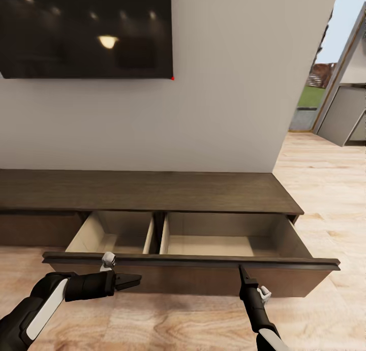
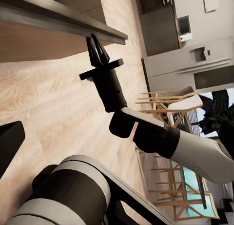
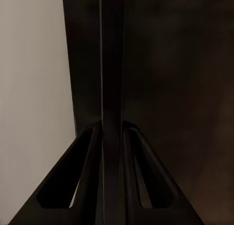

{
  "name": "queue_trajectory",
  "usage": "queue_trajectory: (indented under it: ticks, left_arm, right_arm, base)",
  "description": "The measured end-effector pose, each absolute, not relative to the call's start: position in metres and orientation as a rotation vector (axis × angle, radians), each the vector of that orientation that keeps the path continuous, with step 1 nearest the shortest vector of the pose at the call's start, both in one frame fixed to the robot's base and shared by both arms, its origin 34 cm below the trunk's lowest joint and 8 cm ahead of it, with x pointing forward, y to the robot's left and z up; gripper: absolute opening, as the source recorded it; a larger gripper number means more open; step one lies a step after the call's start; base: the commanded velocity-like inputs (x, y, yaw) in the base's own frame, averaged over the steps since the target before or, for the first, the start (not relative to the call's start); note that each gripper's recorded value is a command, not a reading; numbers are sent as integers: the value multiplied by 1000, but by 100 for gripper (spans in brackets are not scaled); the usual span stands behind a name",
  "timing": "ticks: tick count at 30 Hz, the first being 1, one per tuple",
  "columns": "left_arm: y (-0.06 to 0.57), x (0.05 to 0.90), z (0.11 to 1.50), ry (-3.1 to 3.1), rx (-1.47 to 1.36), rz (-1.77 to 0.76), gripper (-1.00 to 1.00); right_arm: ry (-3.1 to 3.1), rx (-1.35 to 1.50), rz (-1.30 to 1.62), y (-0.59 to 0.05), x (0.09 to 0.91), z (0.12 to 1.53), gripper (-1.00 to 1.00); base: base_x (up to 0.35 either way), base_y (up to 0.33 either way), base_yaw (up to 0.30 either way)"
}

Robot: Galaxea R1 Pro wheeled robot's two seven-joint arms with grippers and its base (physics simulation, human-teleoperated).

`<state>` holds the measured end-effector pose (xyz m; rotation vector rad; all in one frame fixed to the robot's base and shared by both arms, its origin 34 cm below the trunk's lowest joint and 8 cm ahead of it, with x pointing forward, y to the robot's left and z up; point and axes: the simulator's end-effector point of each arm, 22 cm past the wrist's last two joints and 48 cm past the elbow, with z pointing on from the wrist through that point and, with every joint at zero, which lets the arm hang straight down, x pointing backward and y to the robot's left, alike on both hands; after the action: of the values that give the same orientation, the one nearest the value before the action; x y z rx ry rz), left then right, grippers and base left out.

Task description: Place each of the two pumpkins and all three candles from the living room inside a cabinet in the living room (use any cabinet), then make sure every cabinet is closed, and position the cauldron so it is next to a table in the living room.

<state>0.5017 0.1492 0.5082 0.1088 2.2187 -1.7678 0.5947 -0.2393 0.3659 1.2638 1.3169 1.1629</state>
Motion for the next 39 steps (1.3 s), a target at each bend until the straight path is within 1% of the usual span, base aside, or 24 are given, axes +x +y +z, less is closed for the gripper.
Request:
queue_trajectory:
  ticks: [9, 14, 25, 39]
  left_arm:
    - [149, 502, 508, 2218, 109, -1768, 100]
    - [149, 502, 508, 2219, 108, -1769, 100]
    - [149, 502, 508, 2218, 109, -1769, 100]
    - [149, 502, 508, 2217, 109, -1770, 100]
  right_arm:
    - [1317, 1264, 1163, -239, 595, 366, -100]
    - [1318, 1263, 1163, -239, 595, 366, -100]
    - [1318, 1263, 1163, -239, 595, 366, -100]
    - [1318, 1262, 1164, -239, 595, 366, -100]
  base:
    - [-15, 0, 0]
    - [-159, 0, 0]
    - [-64, 0, 0]
    - [-6, 0, 0]
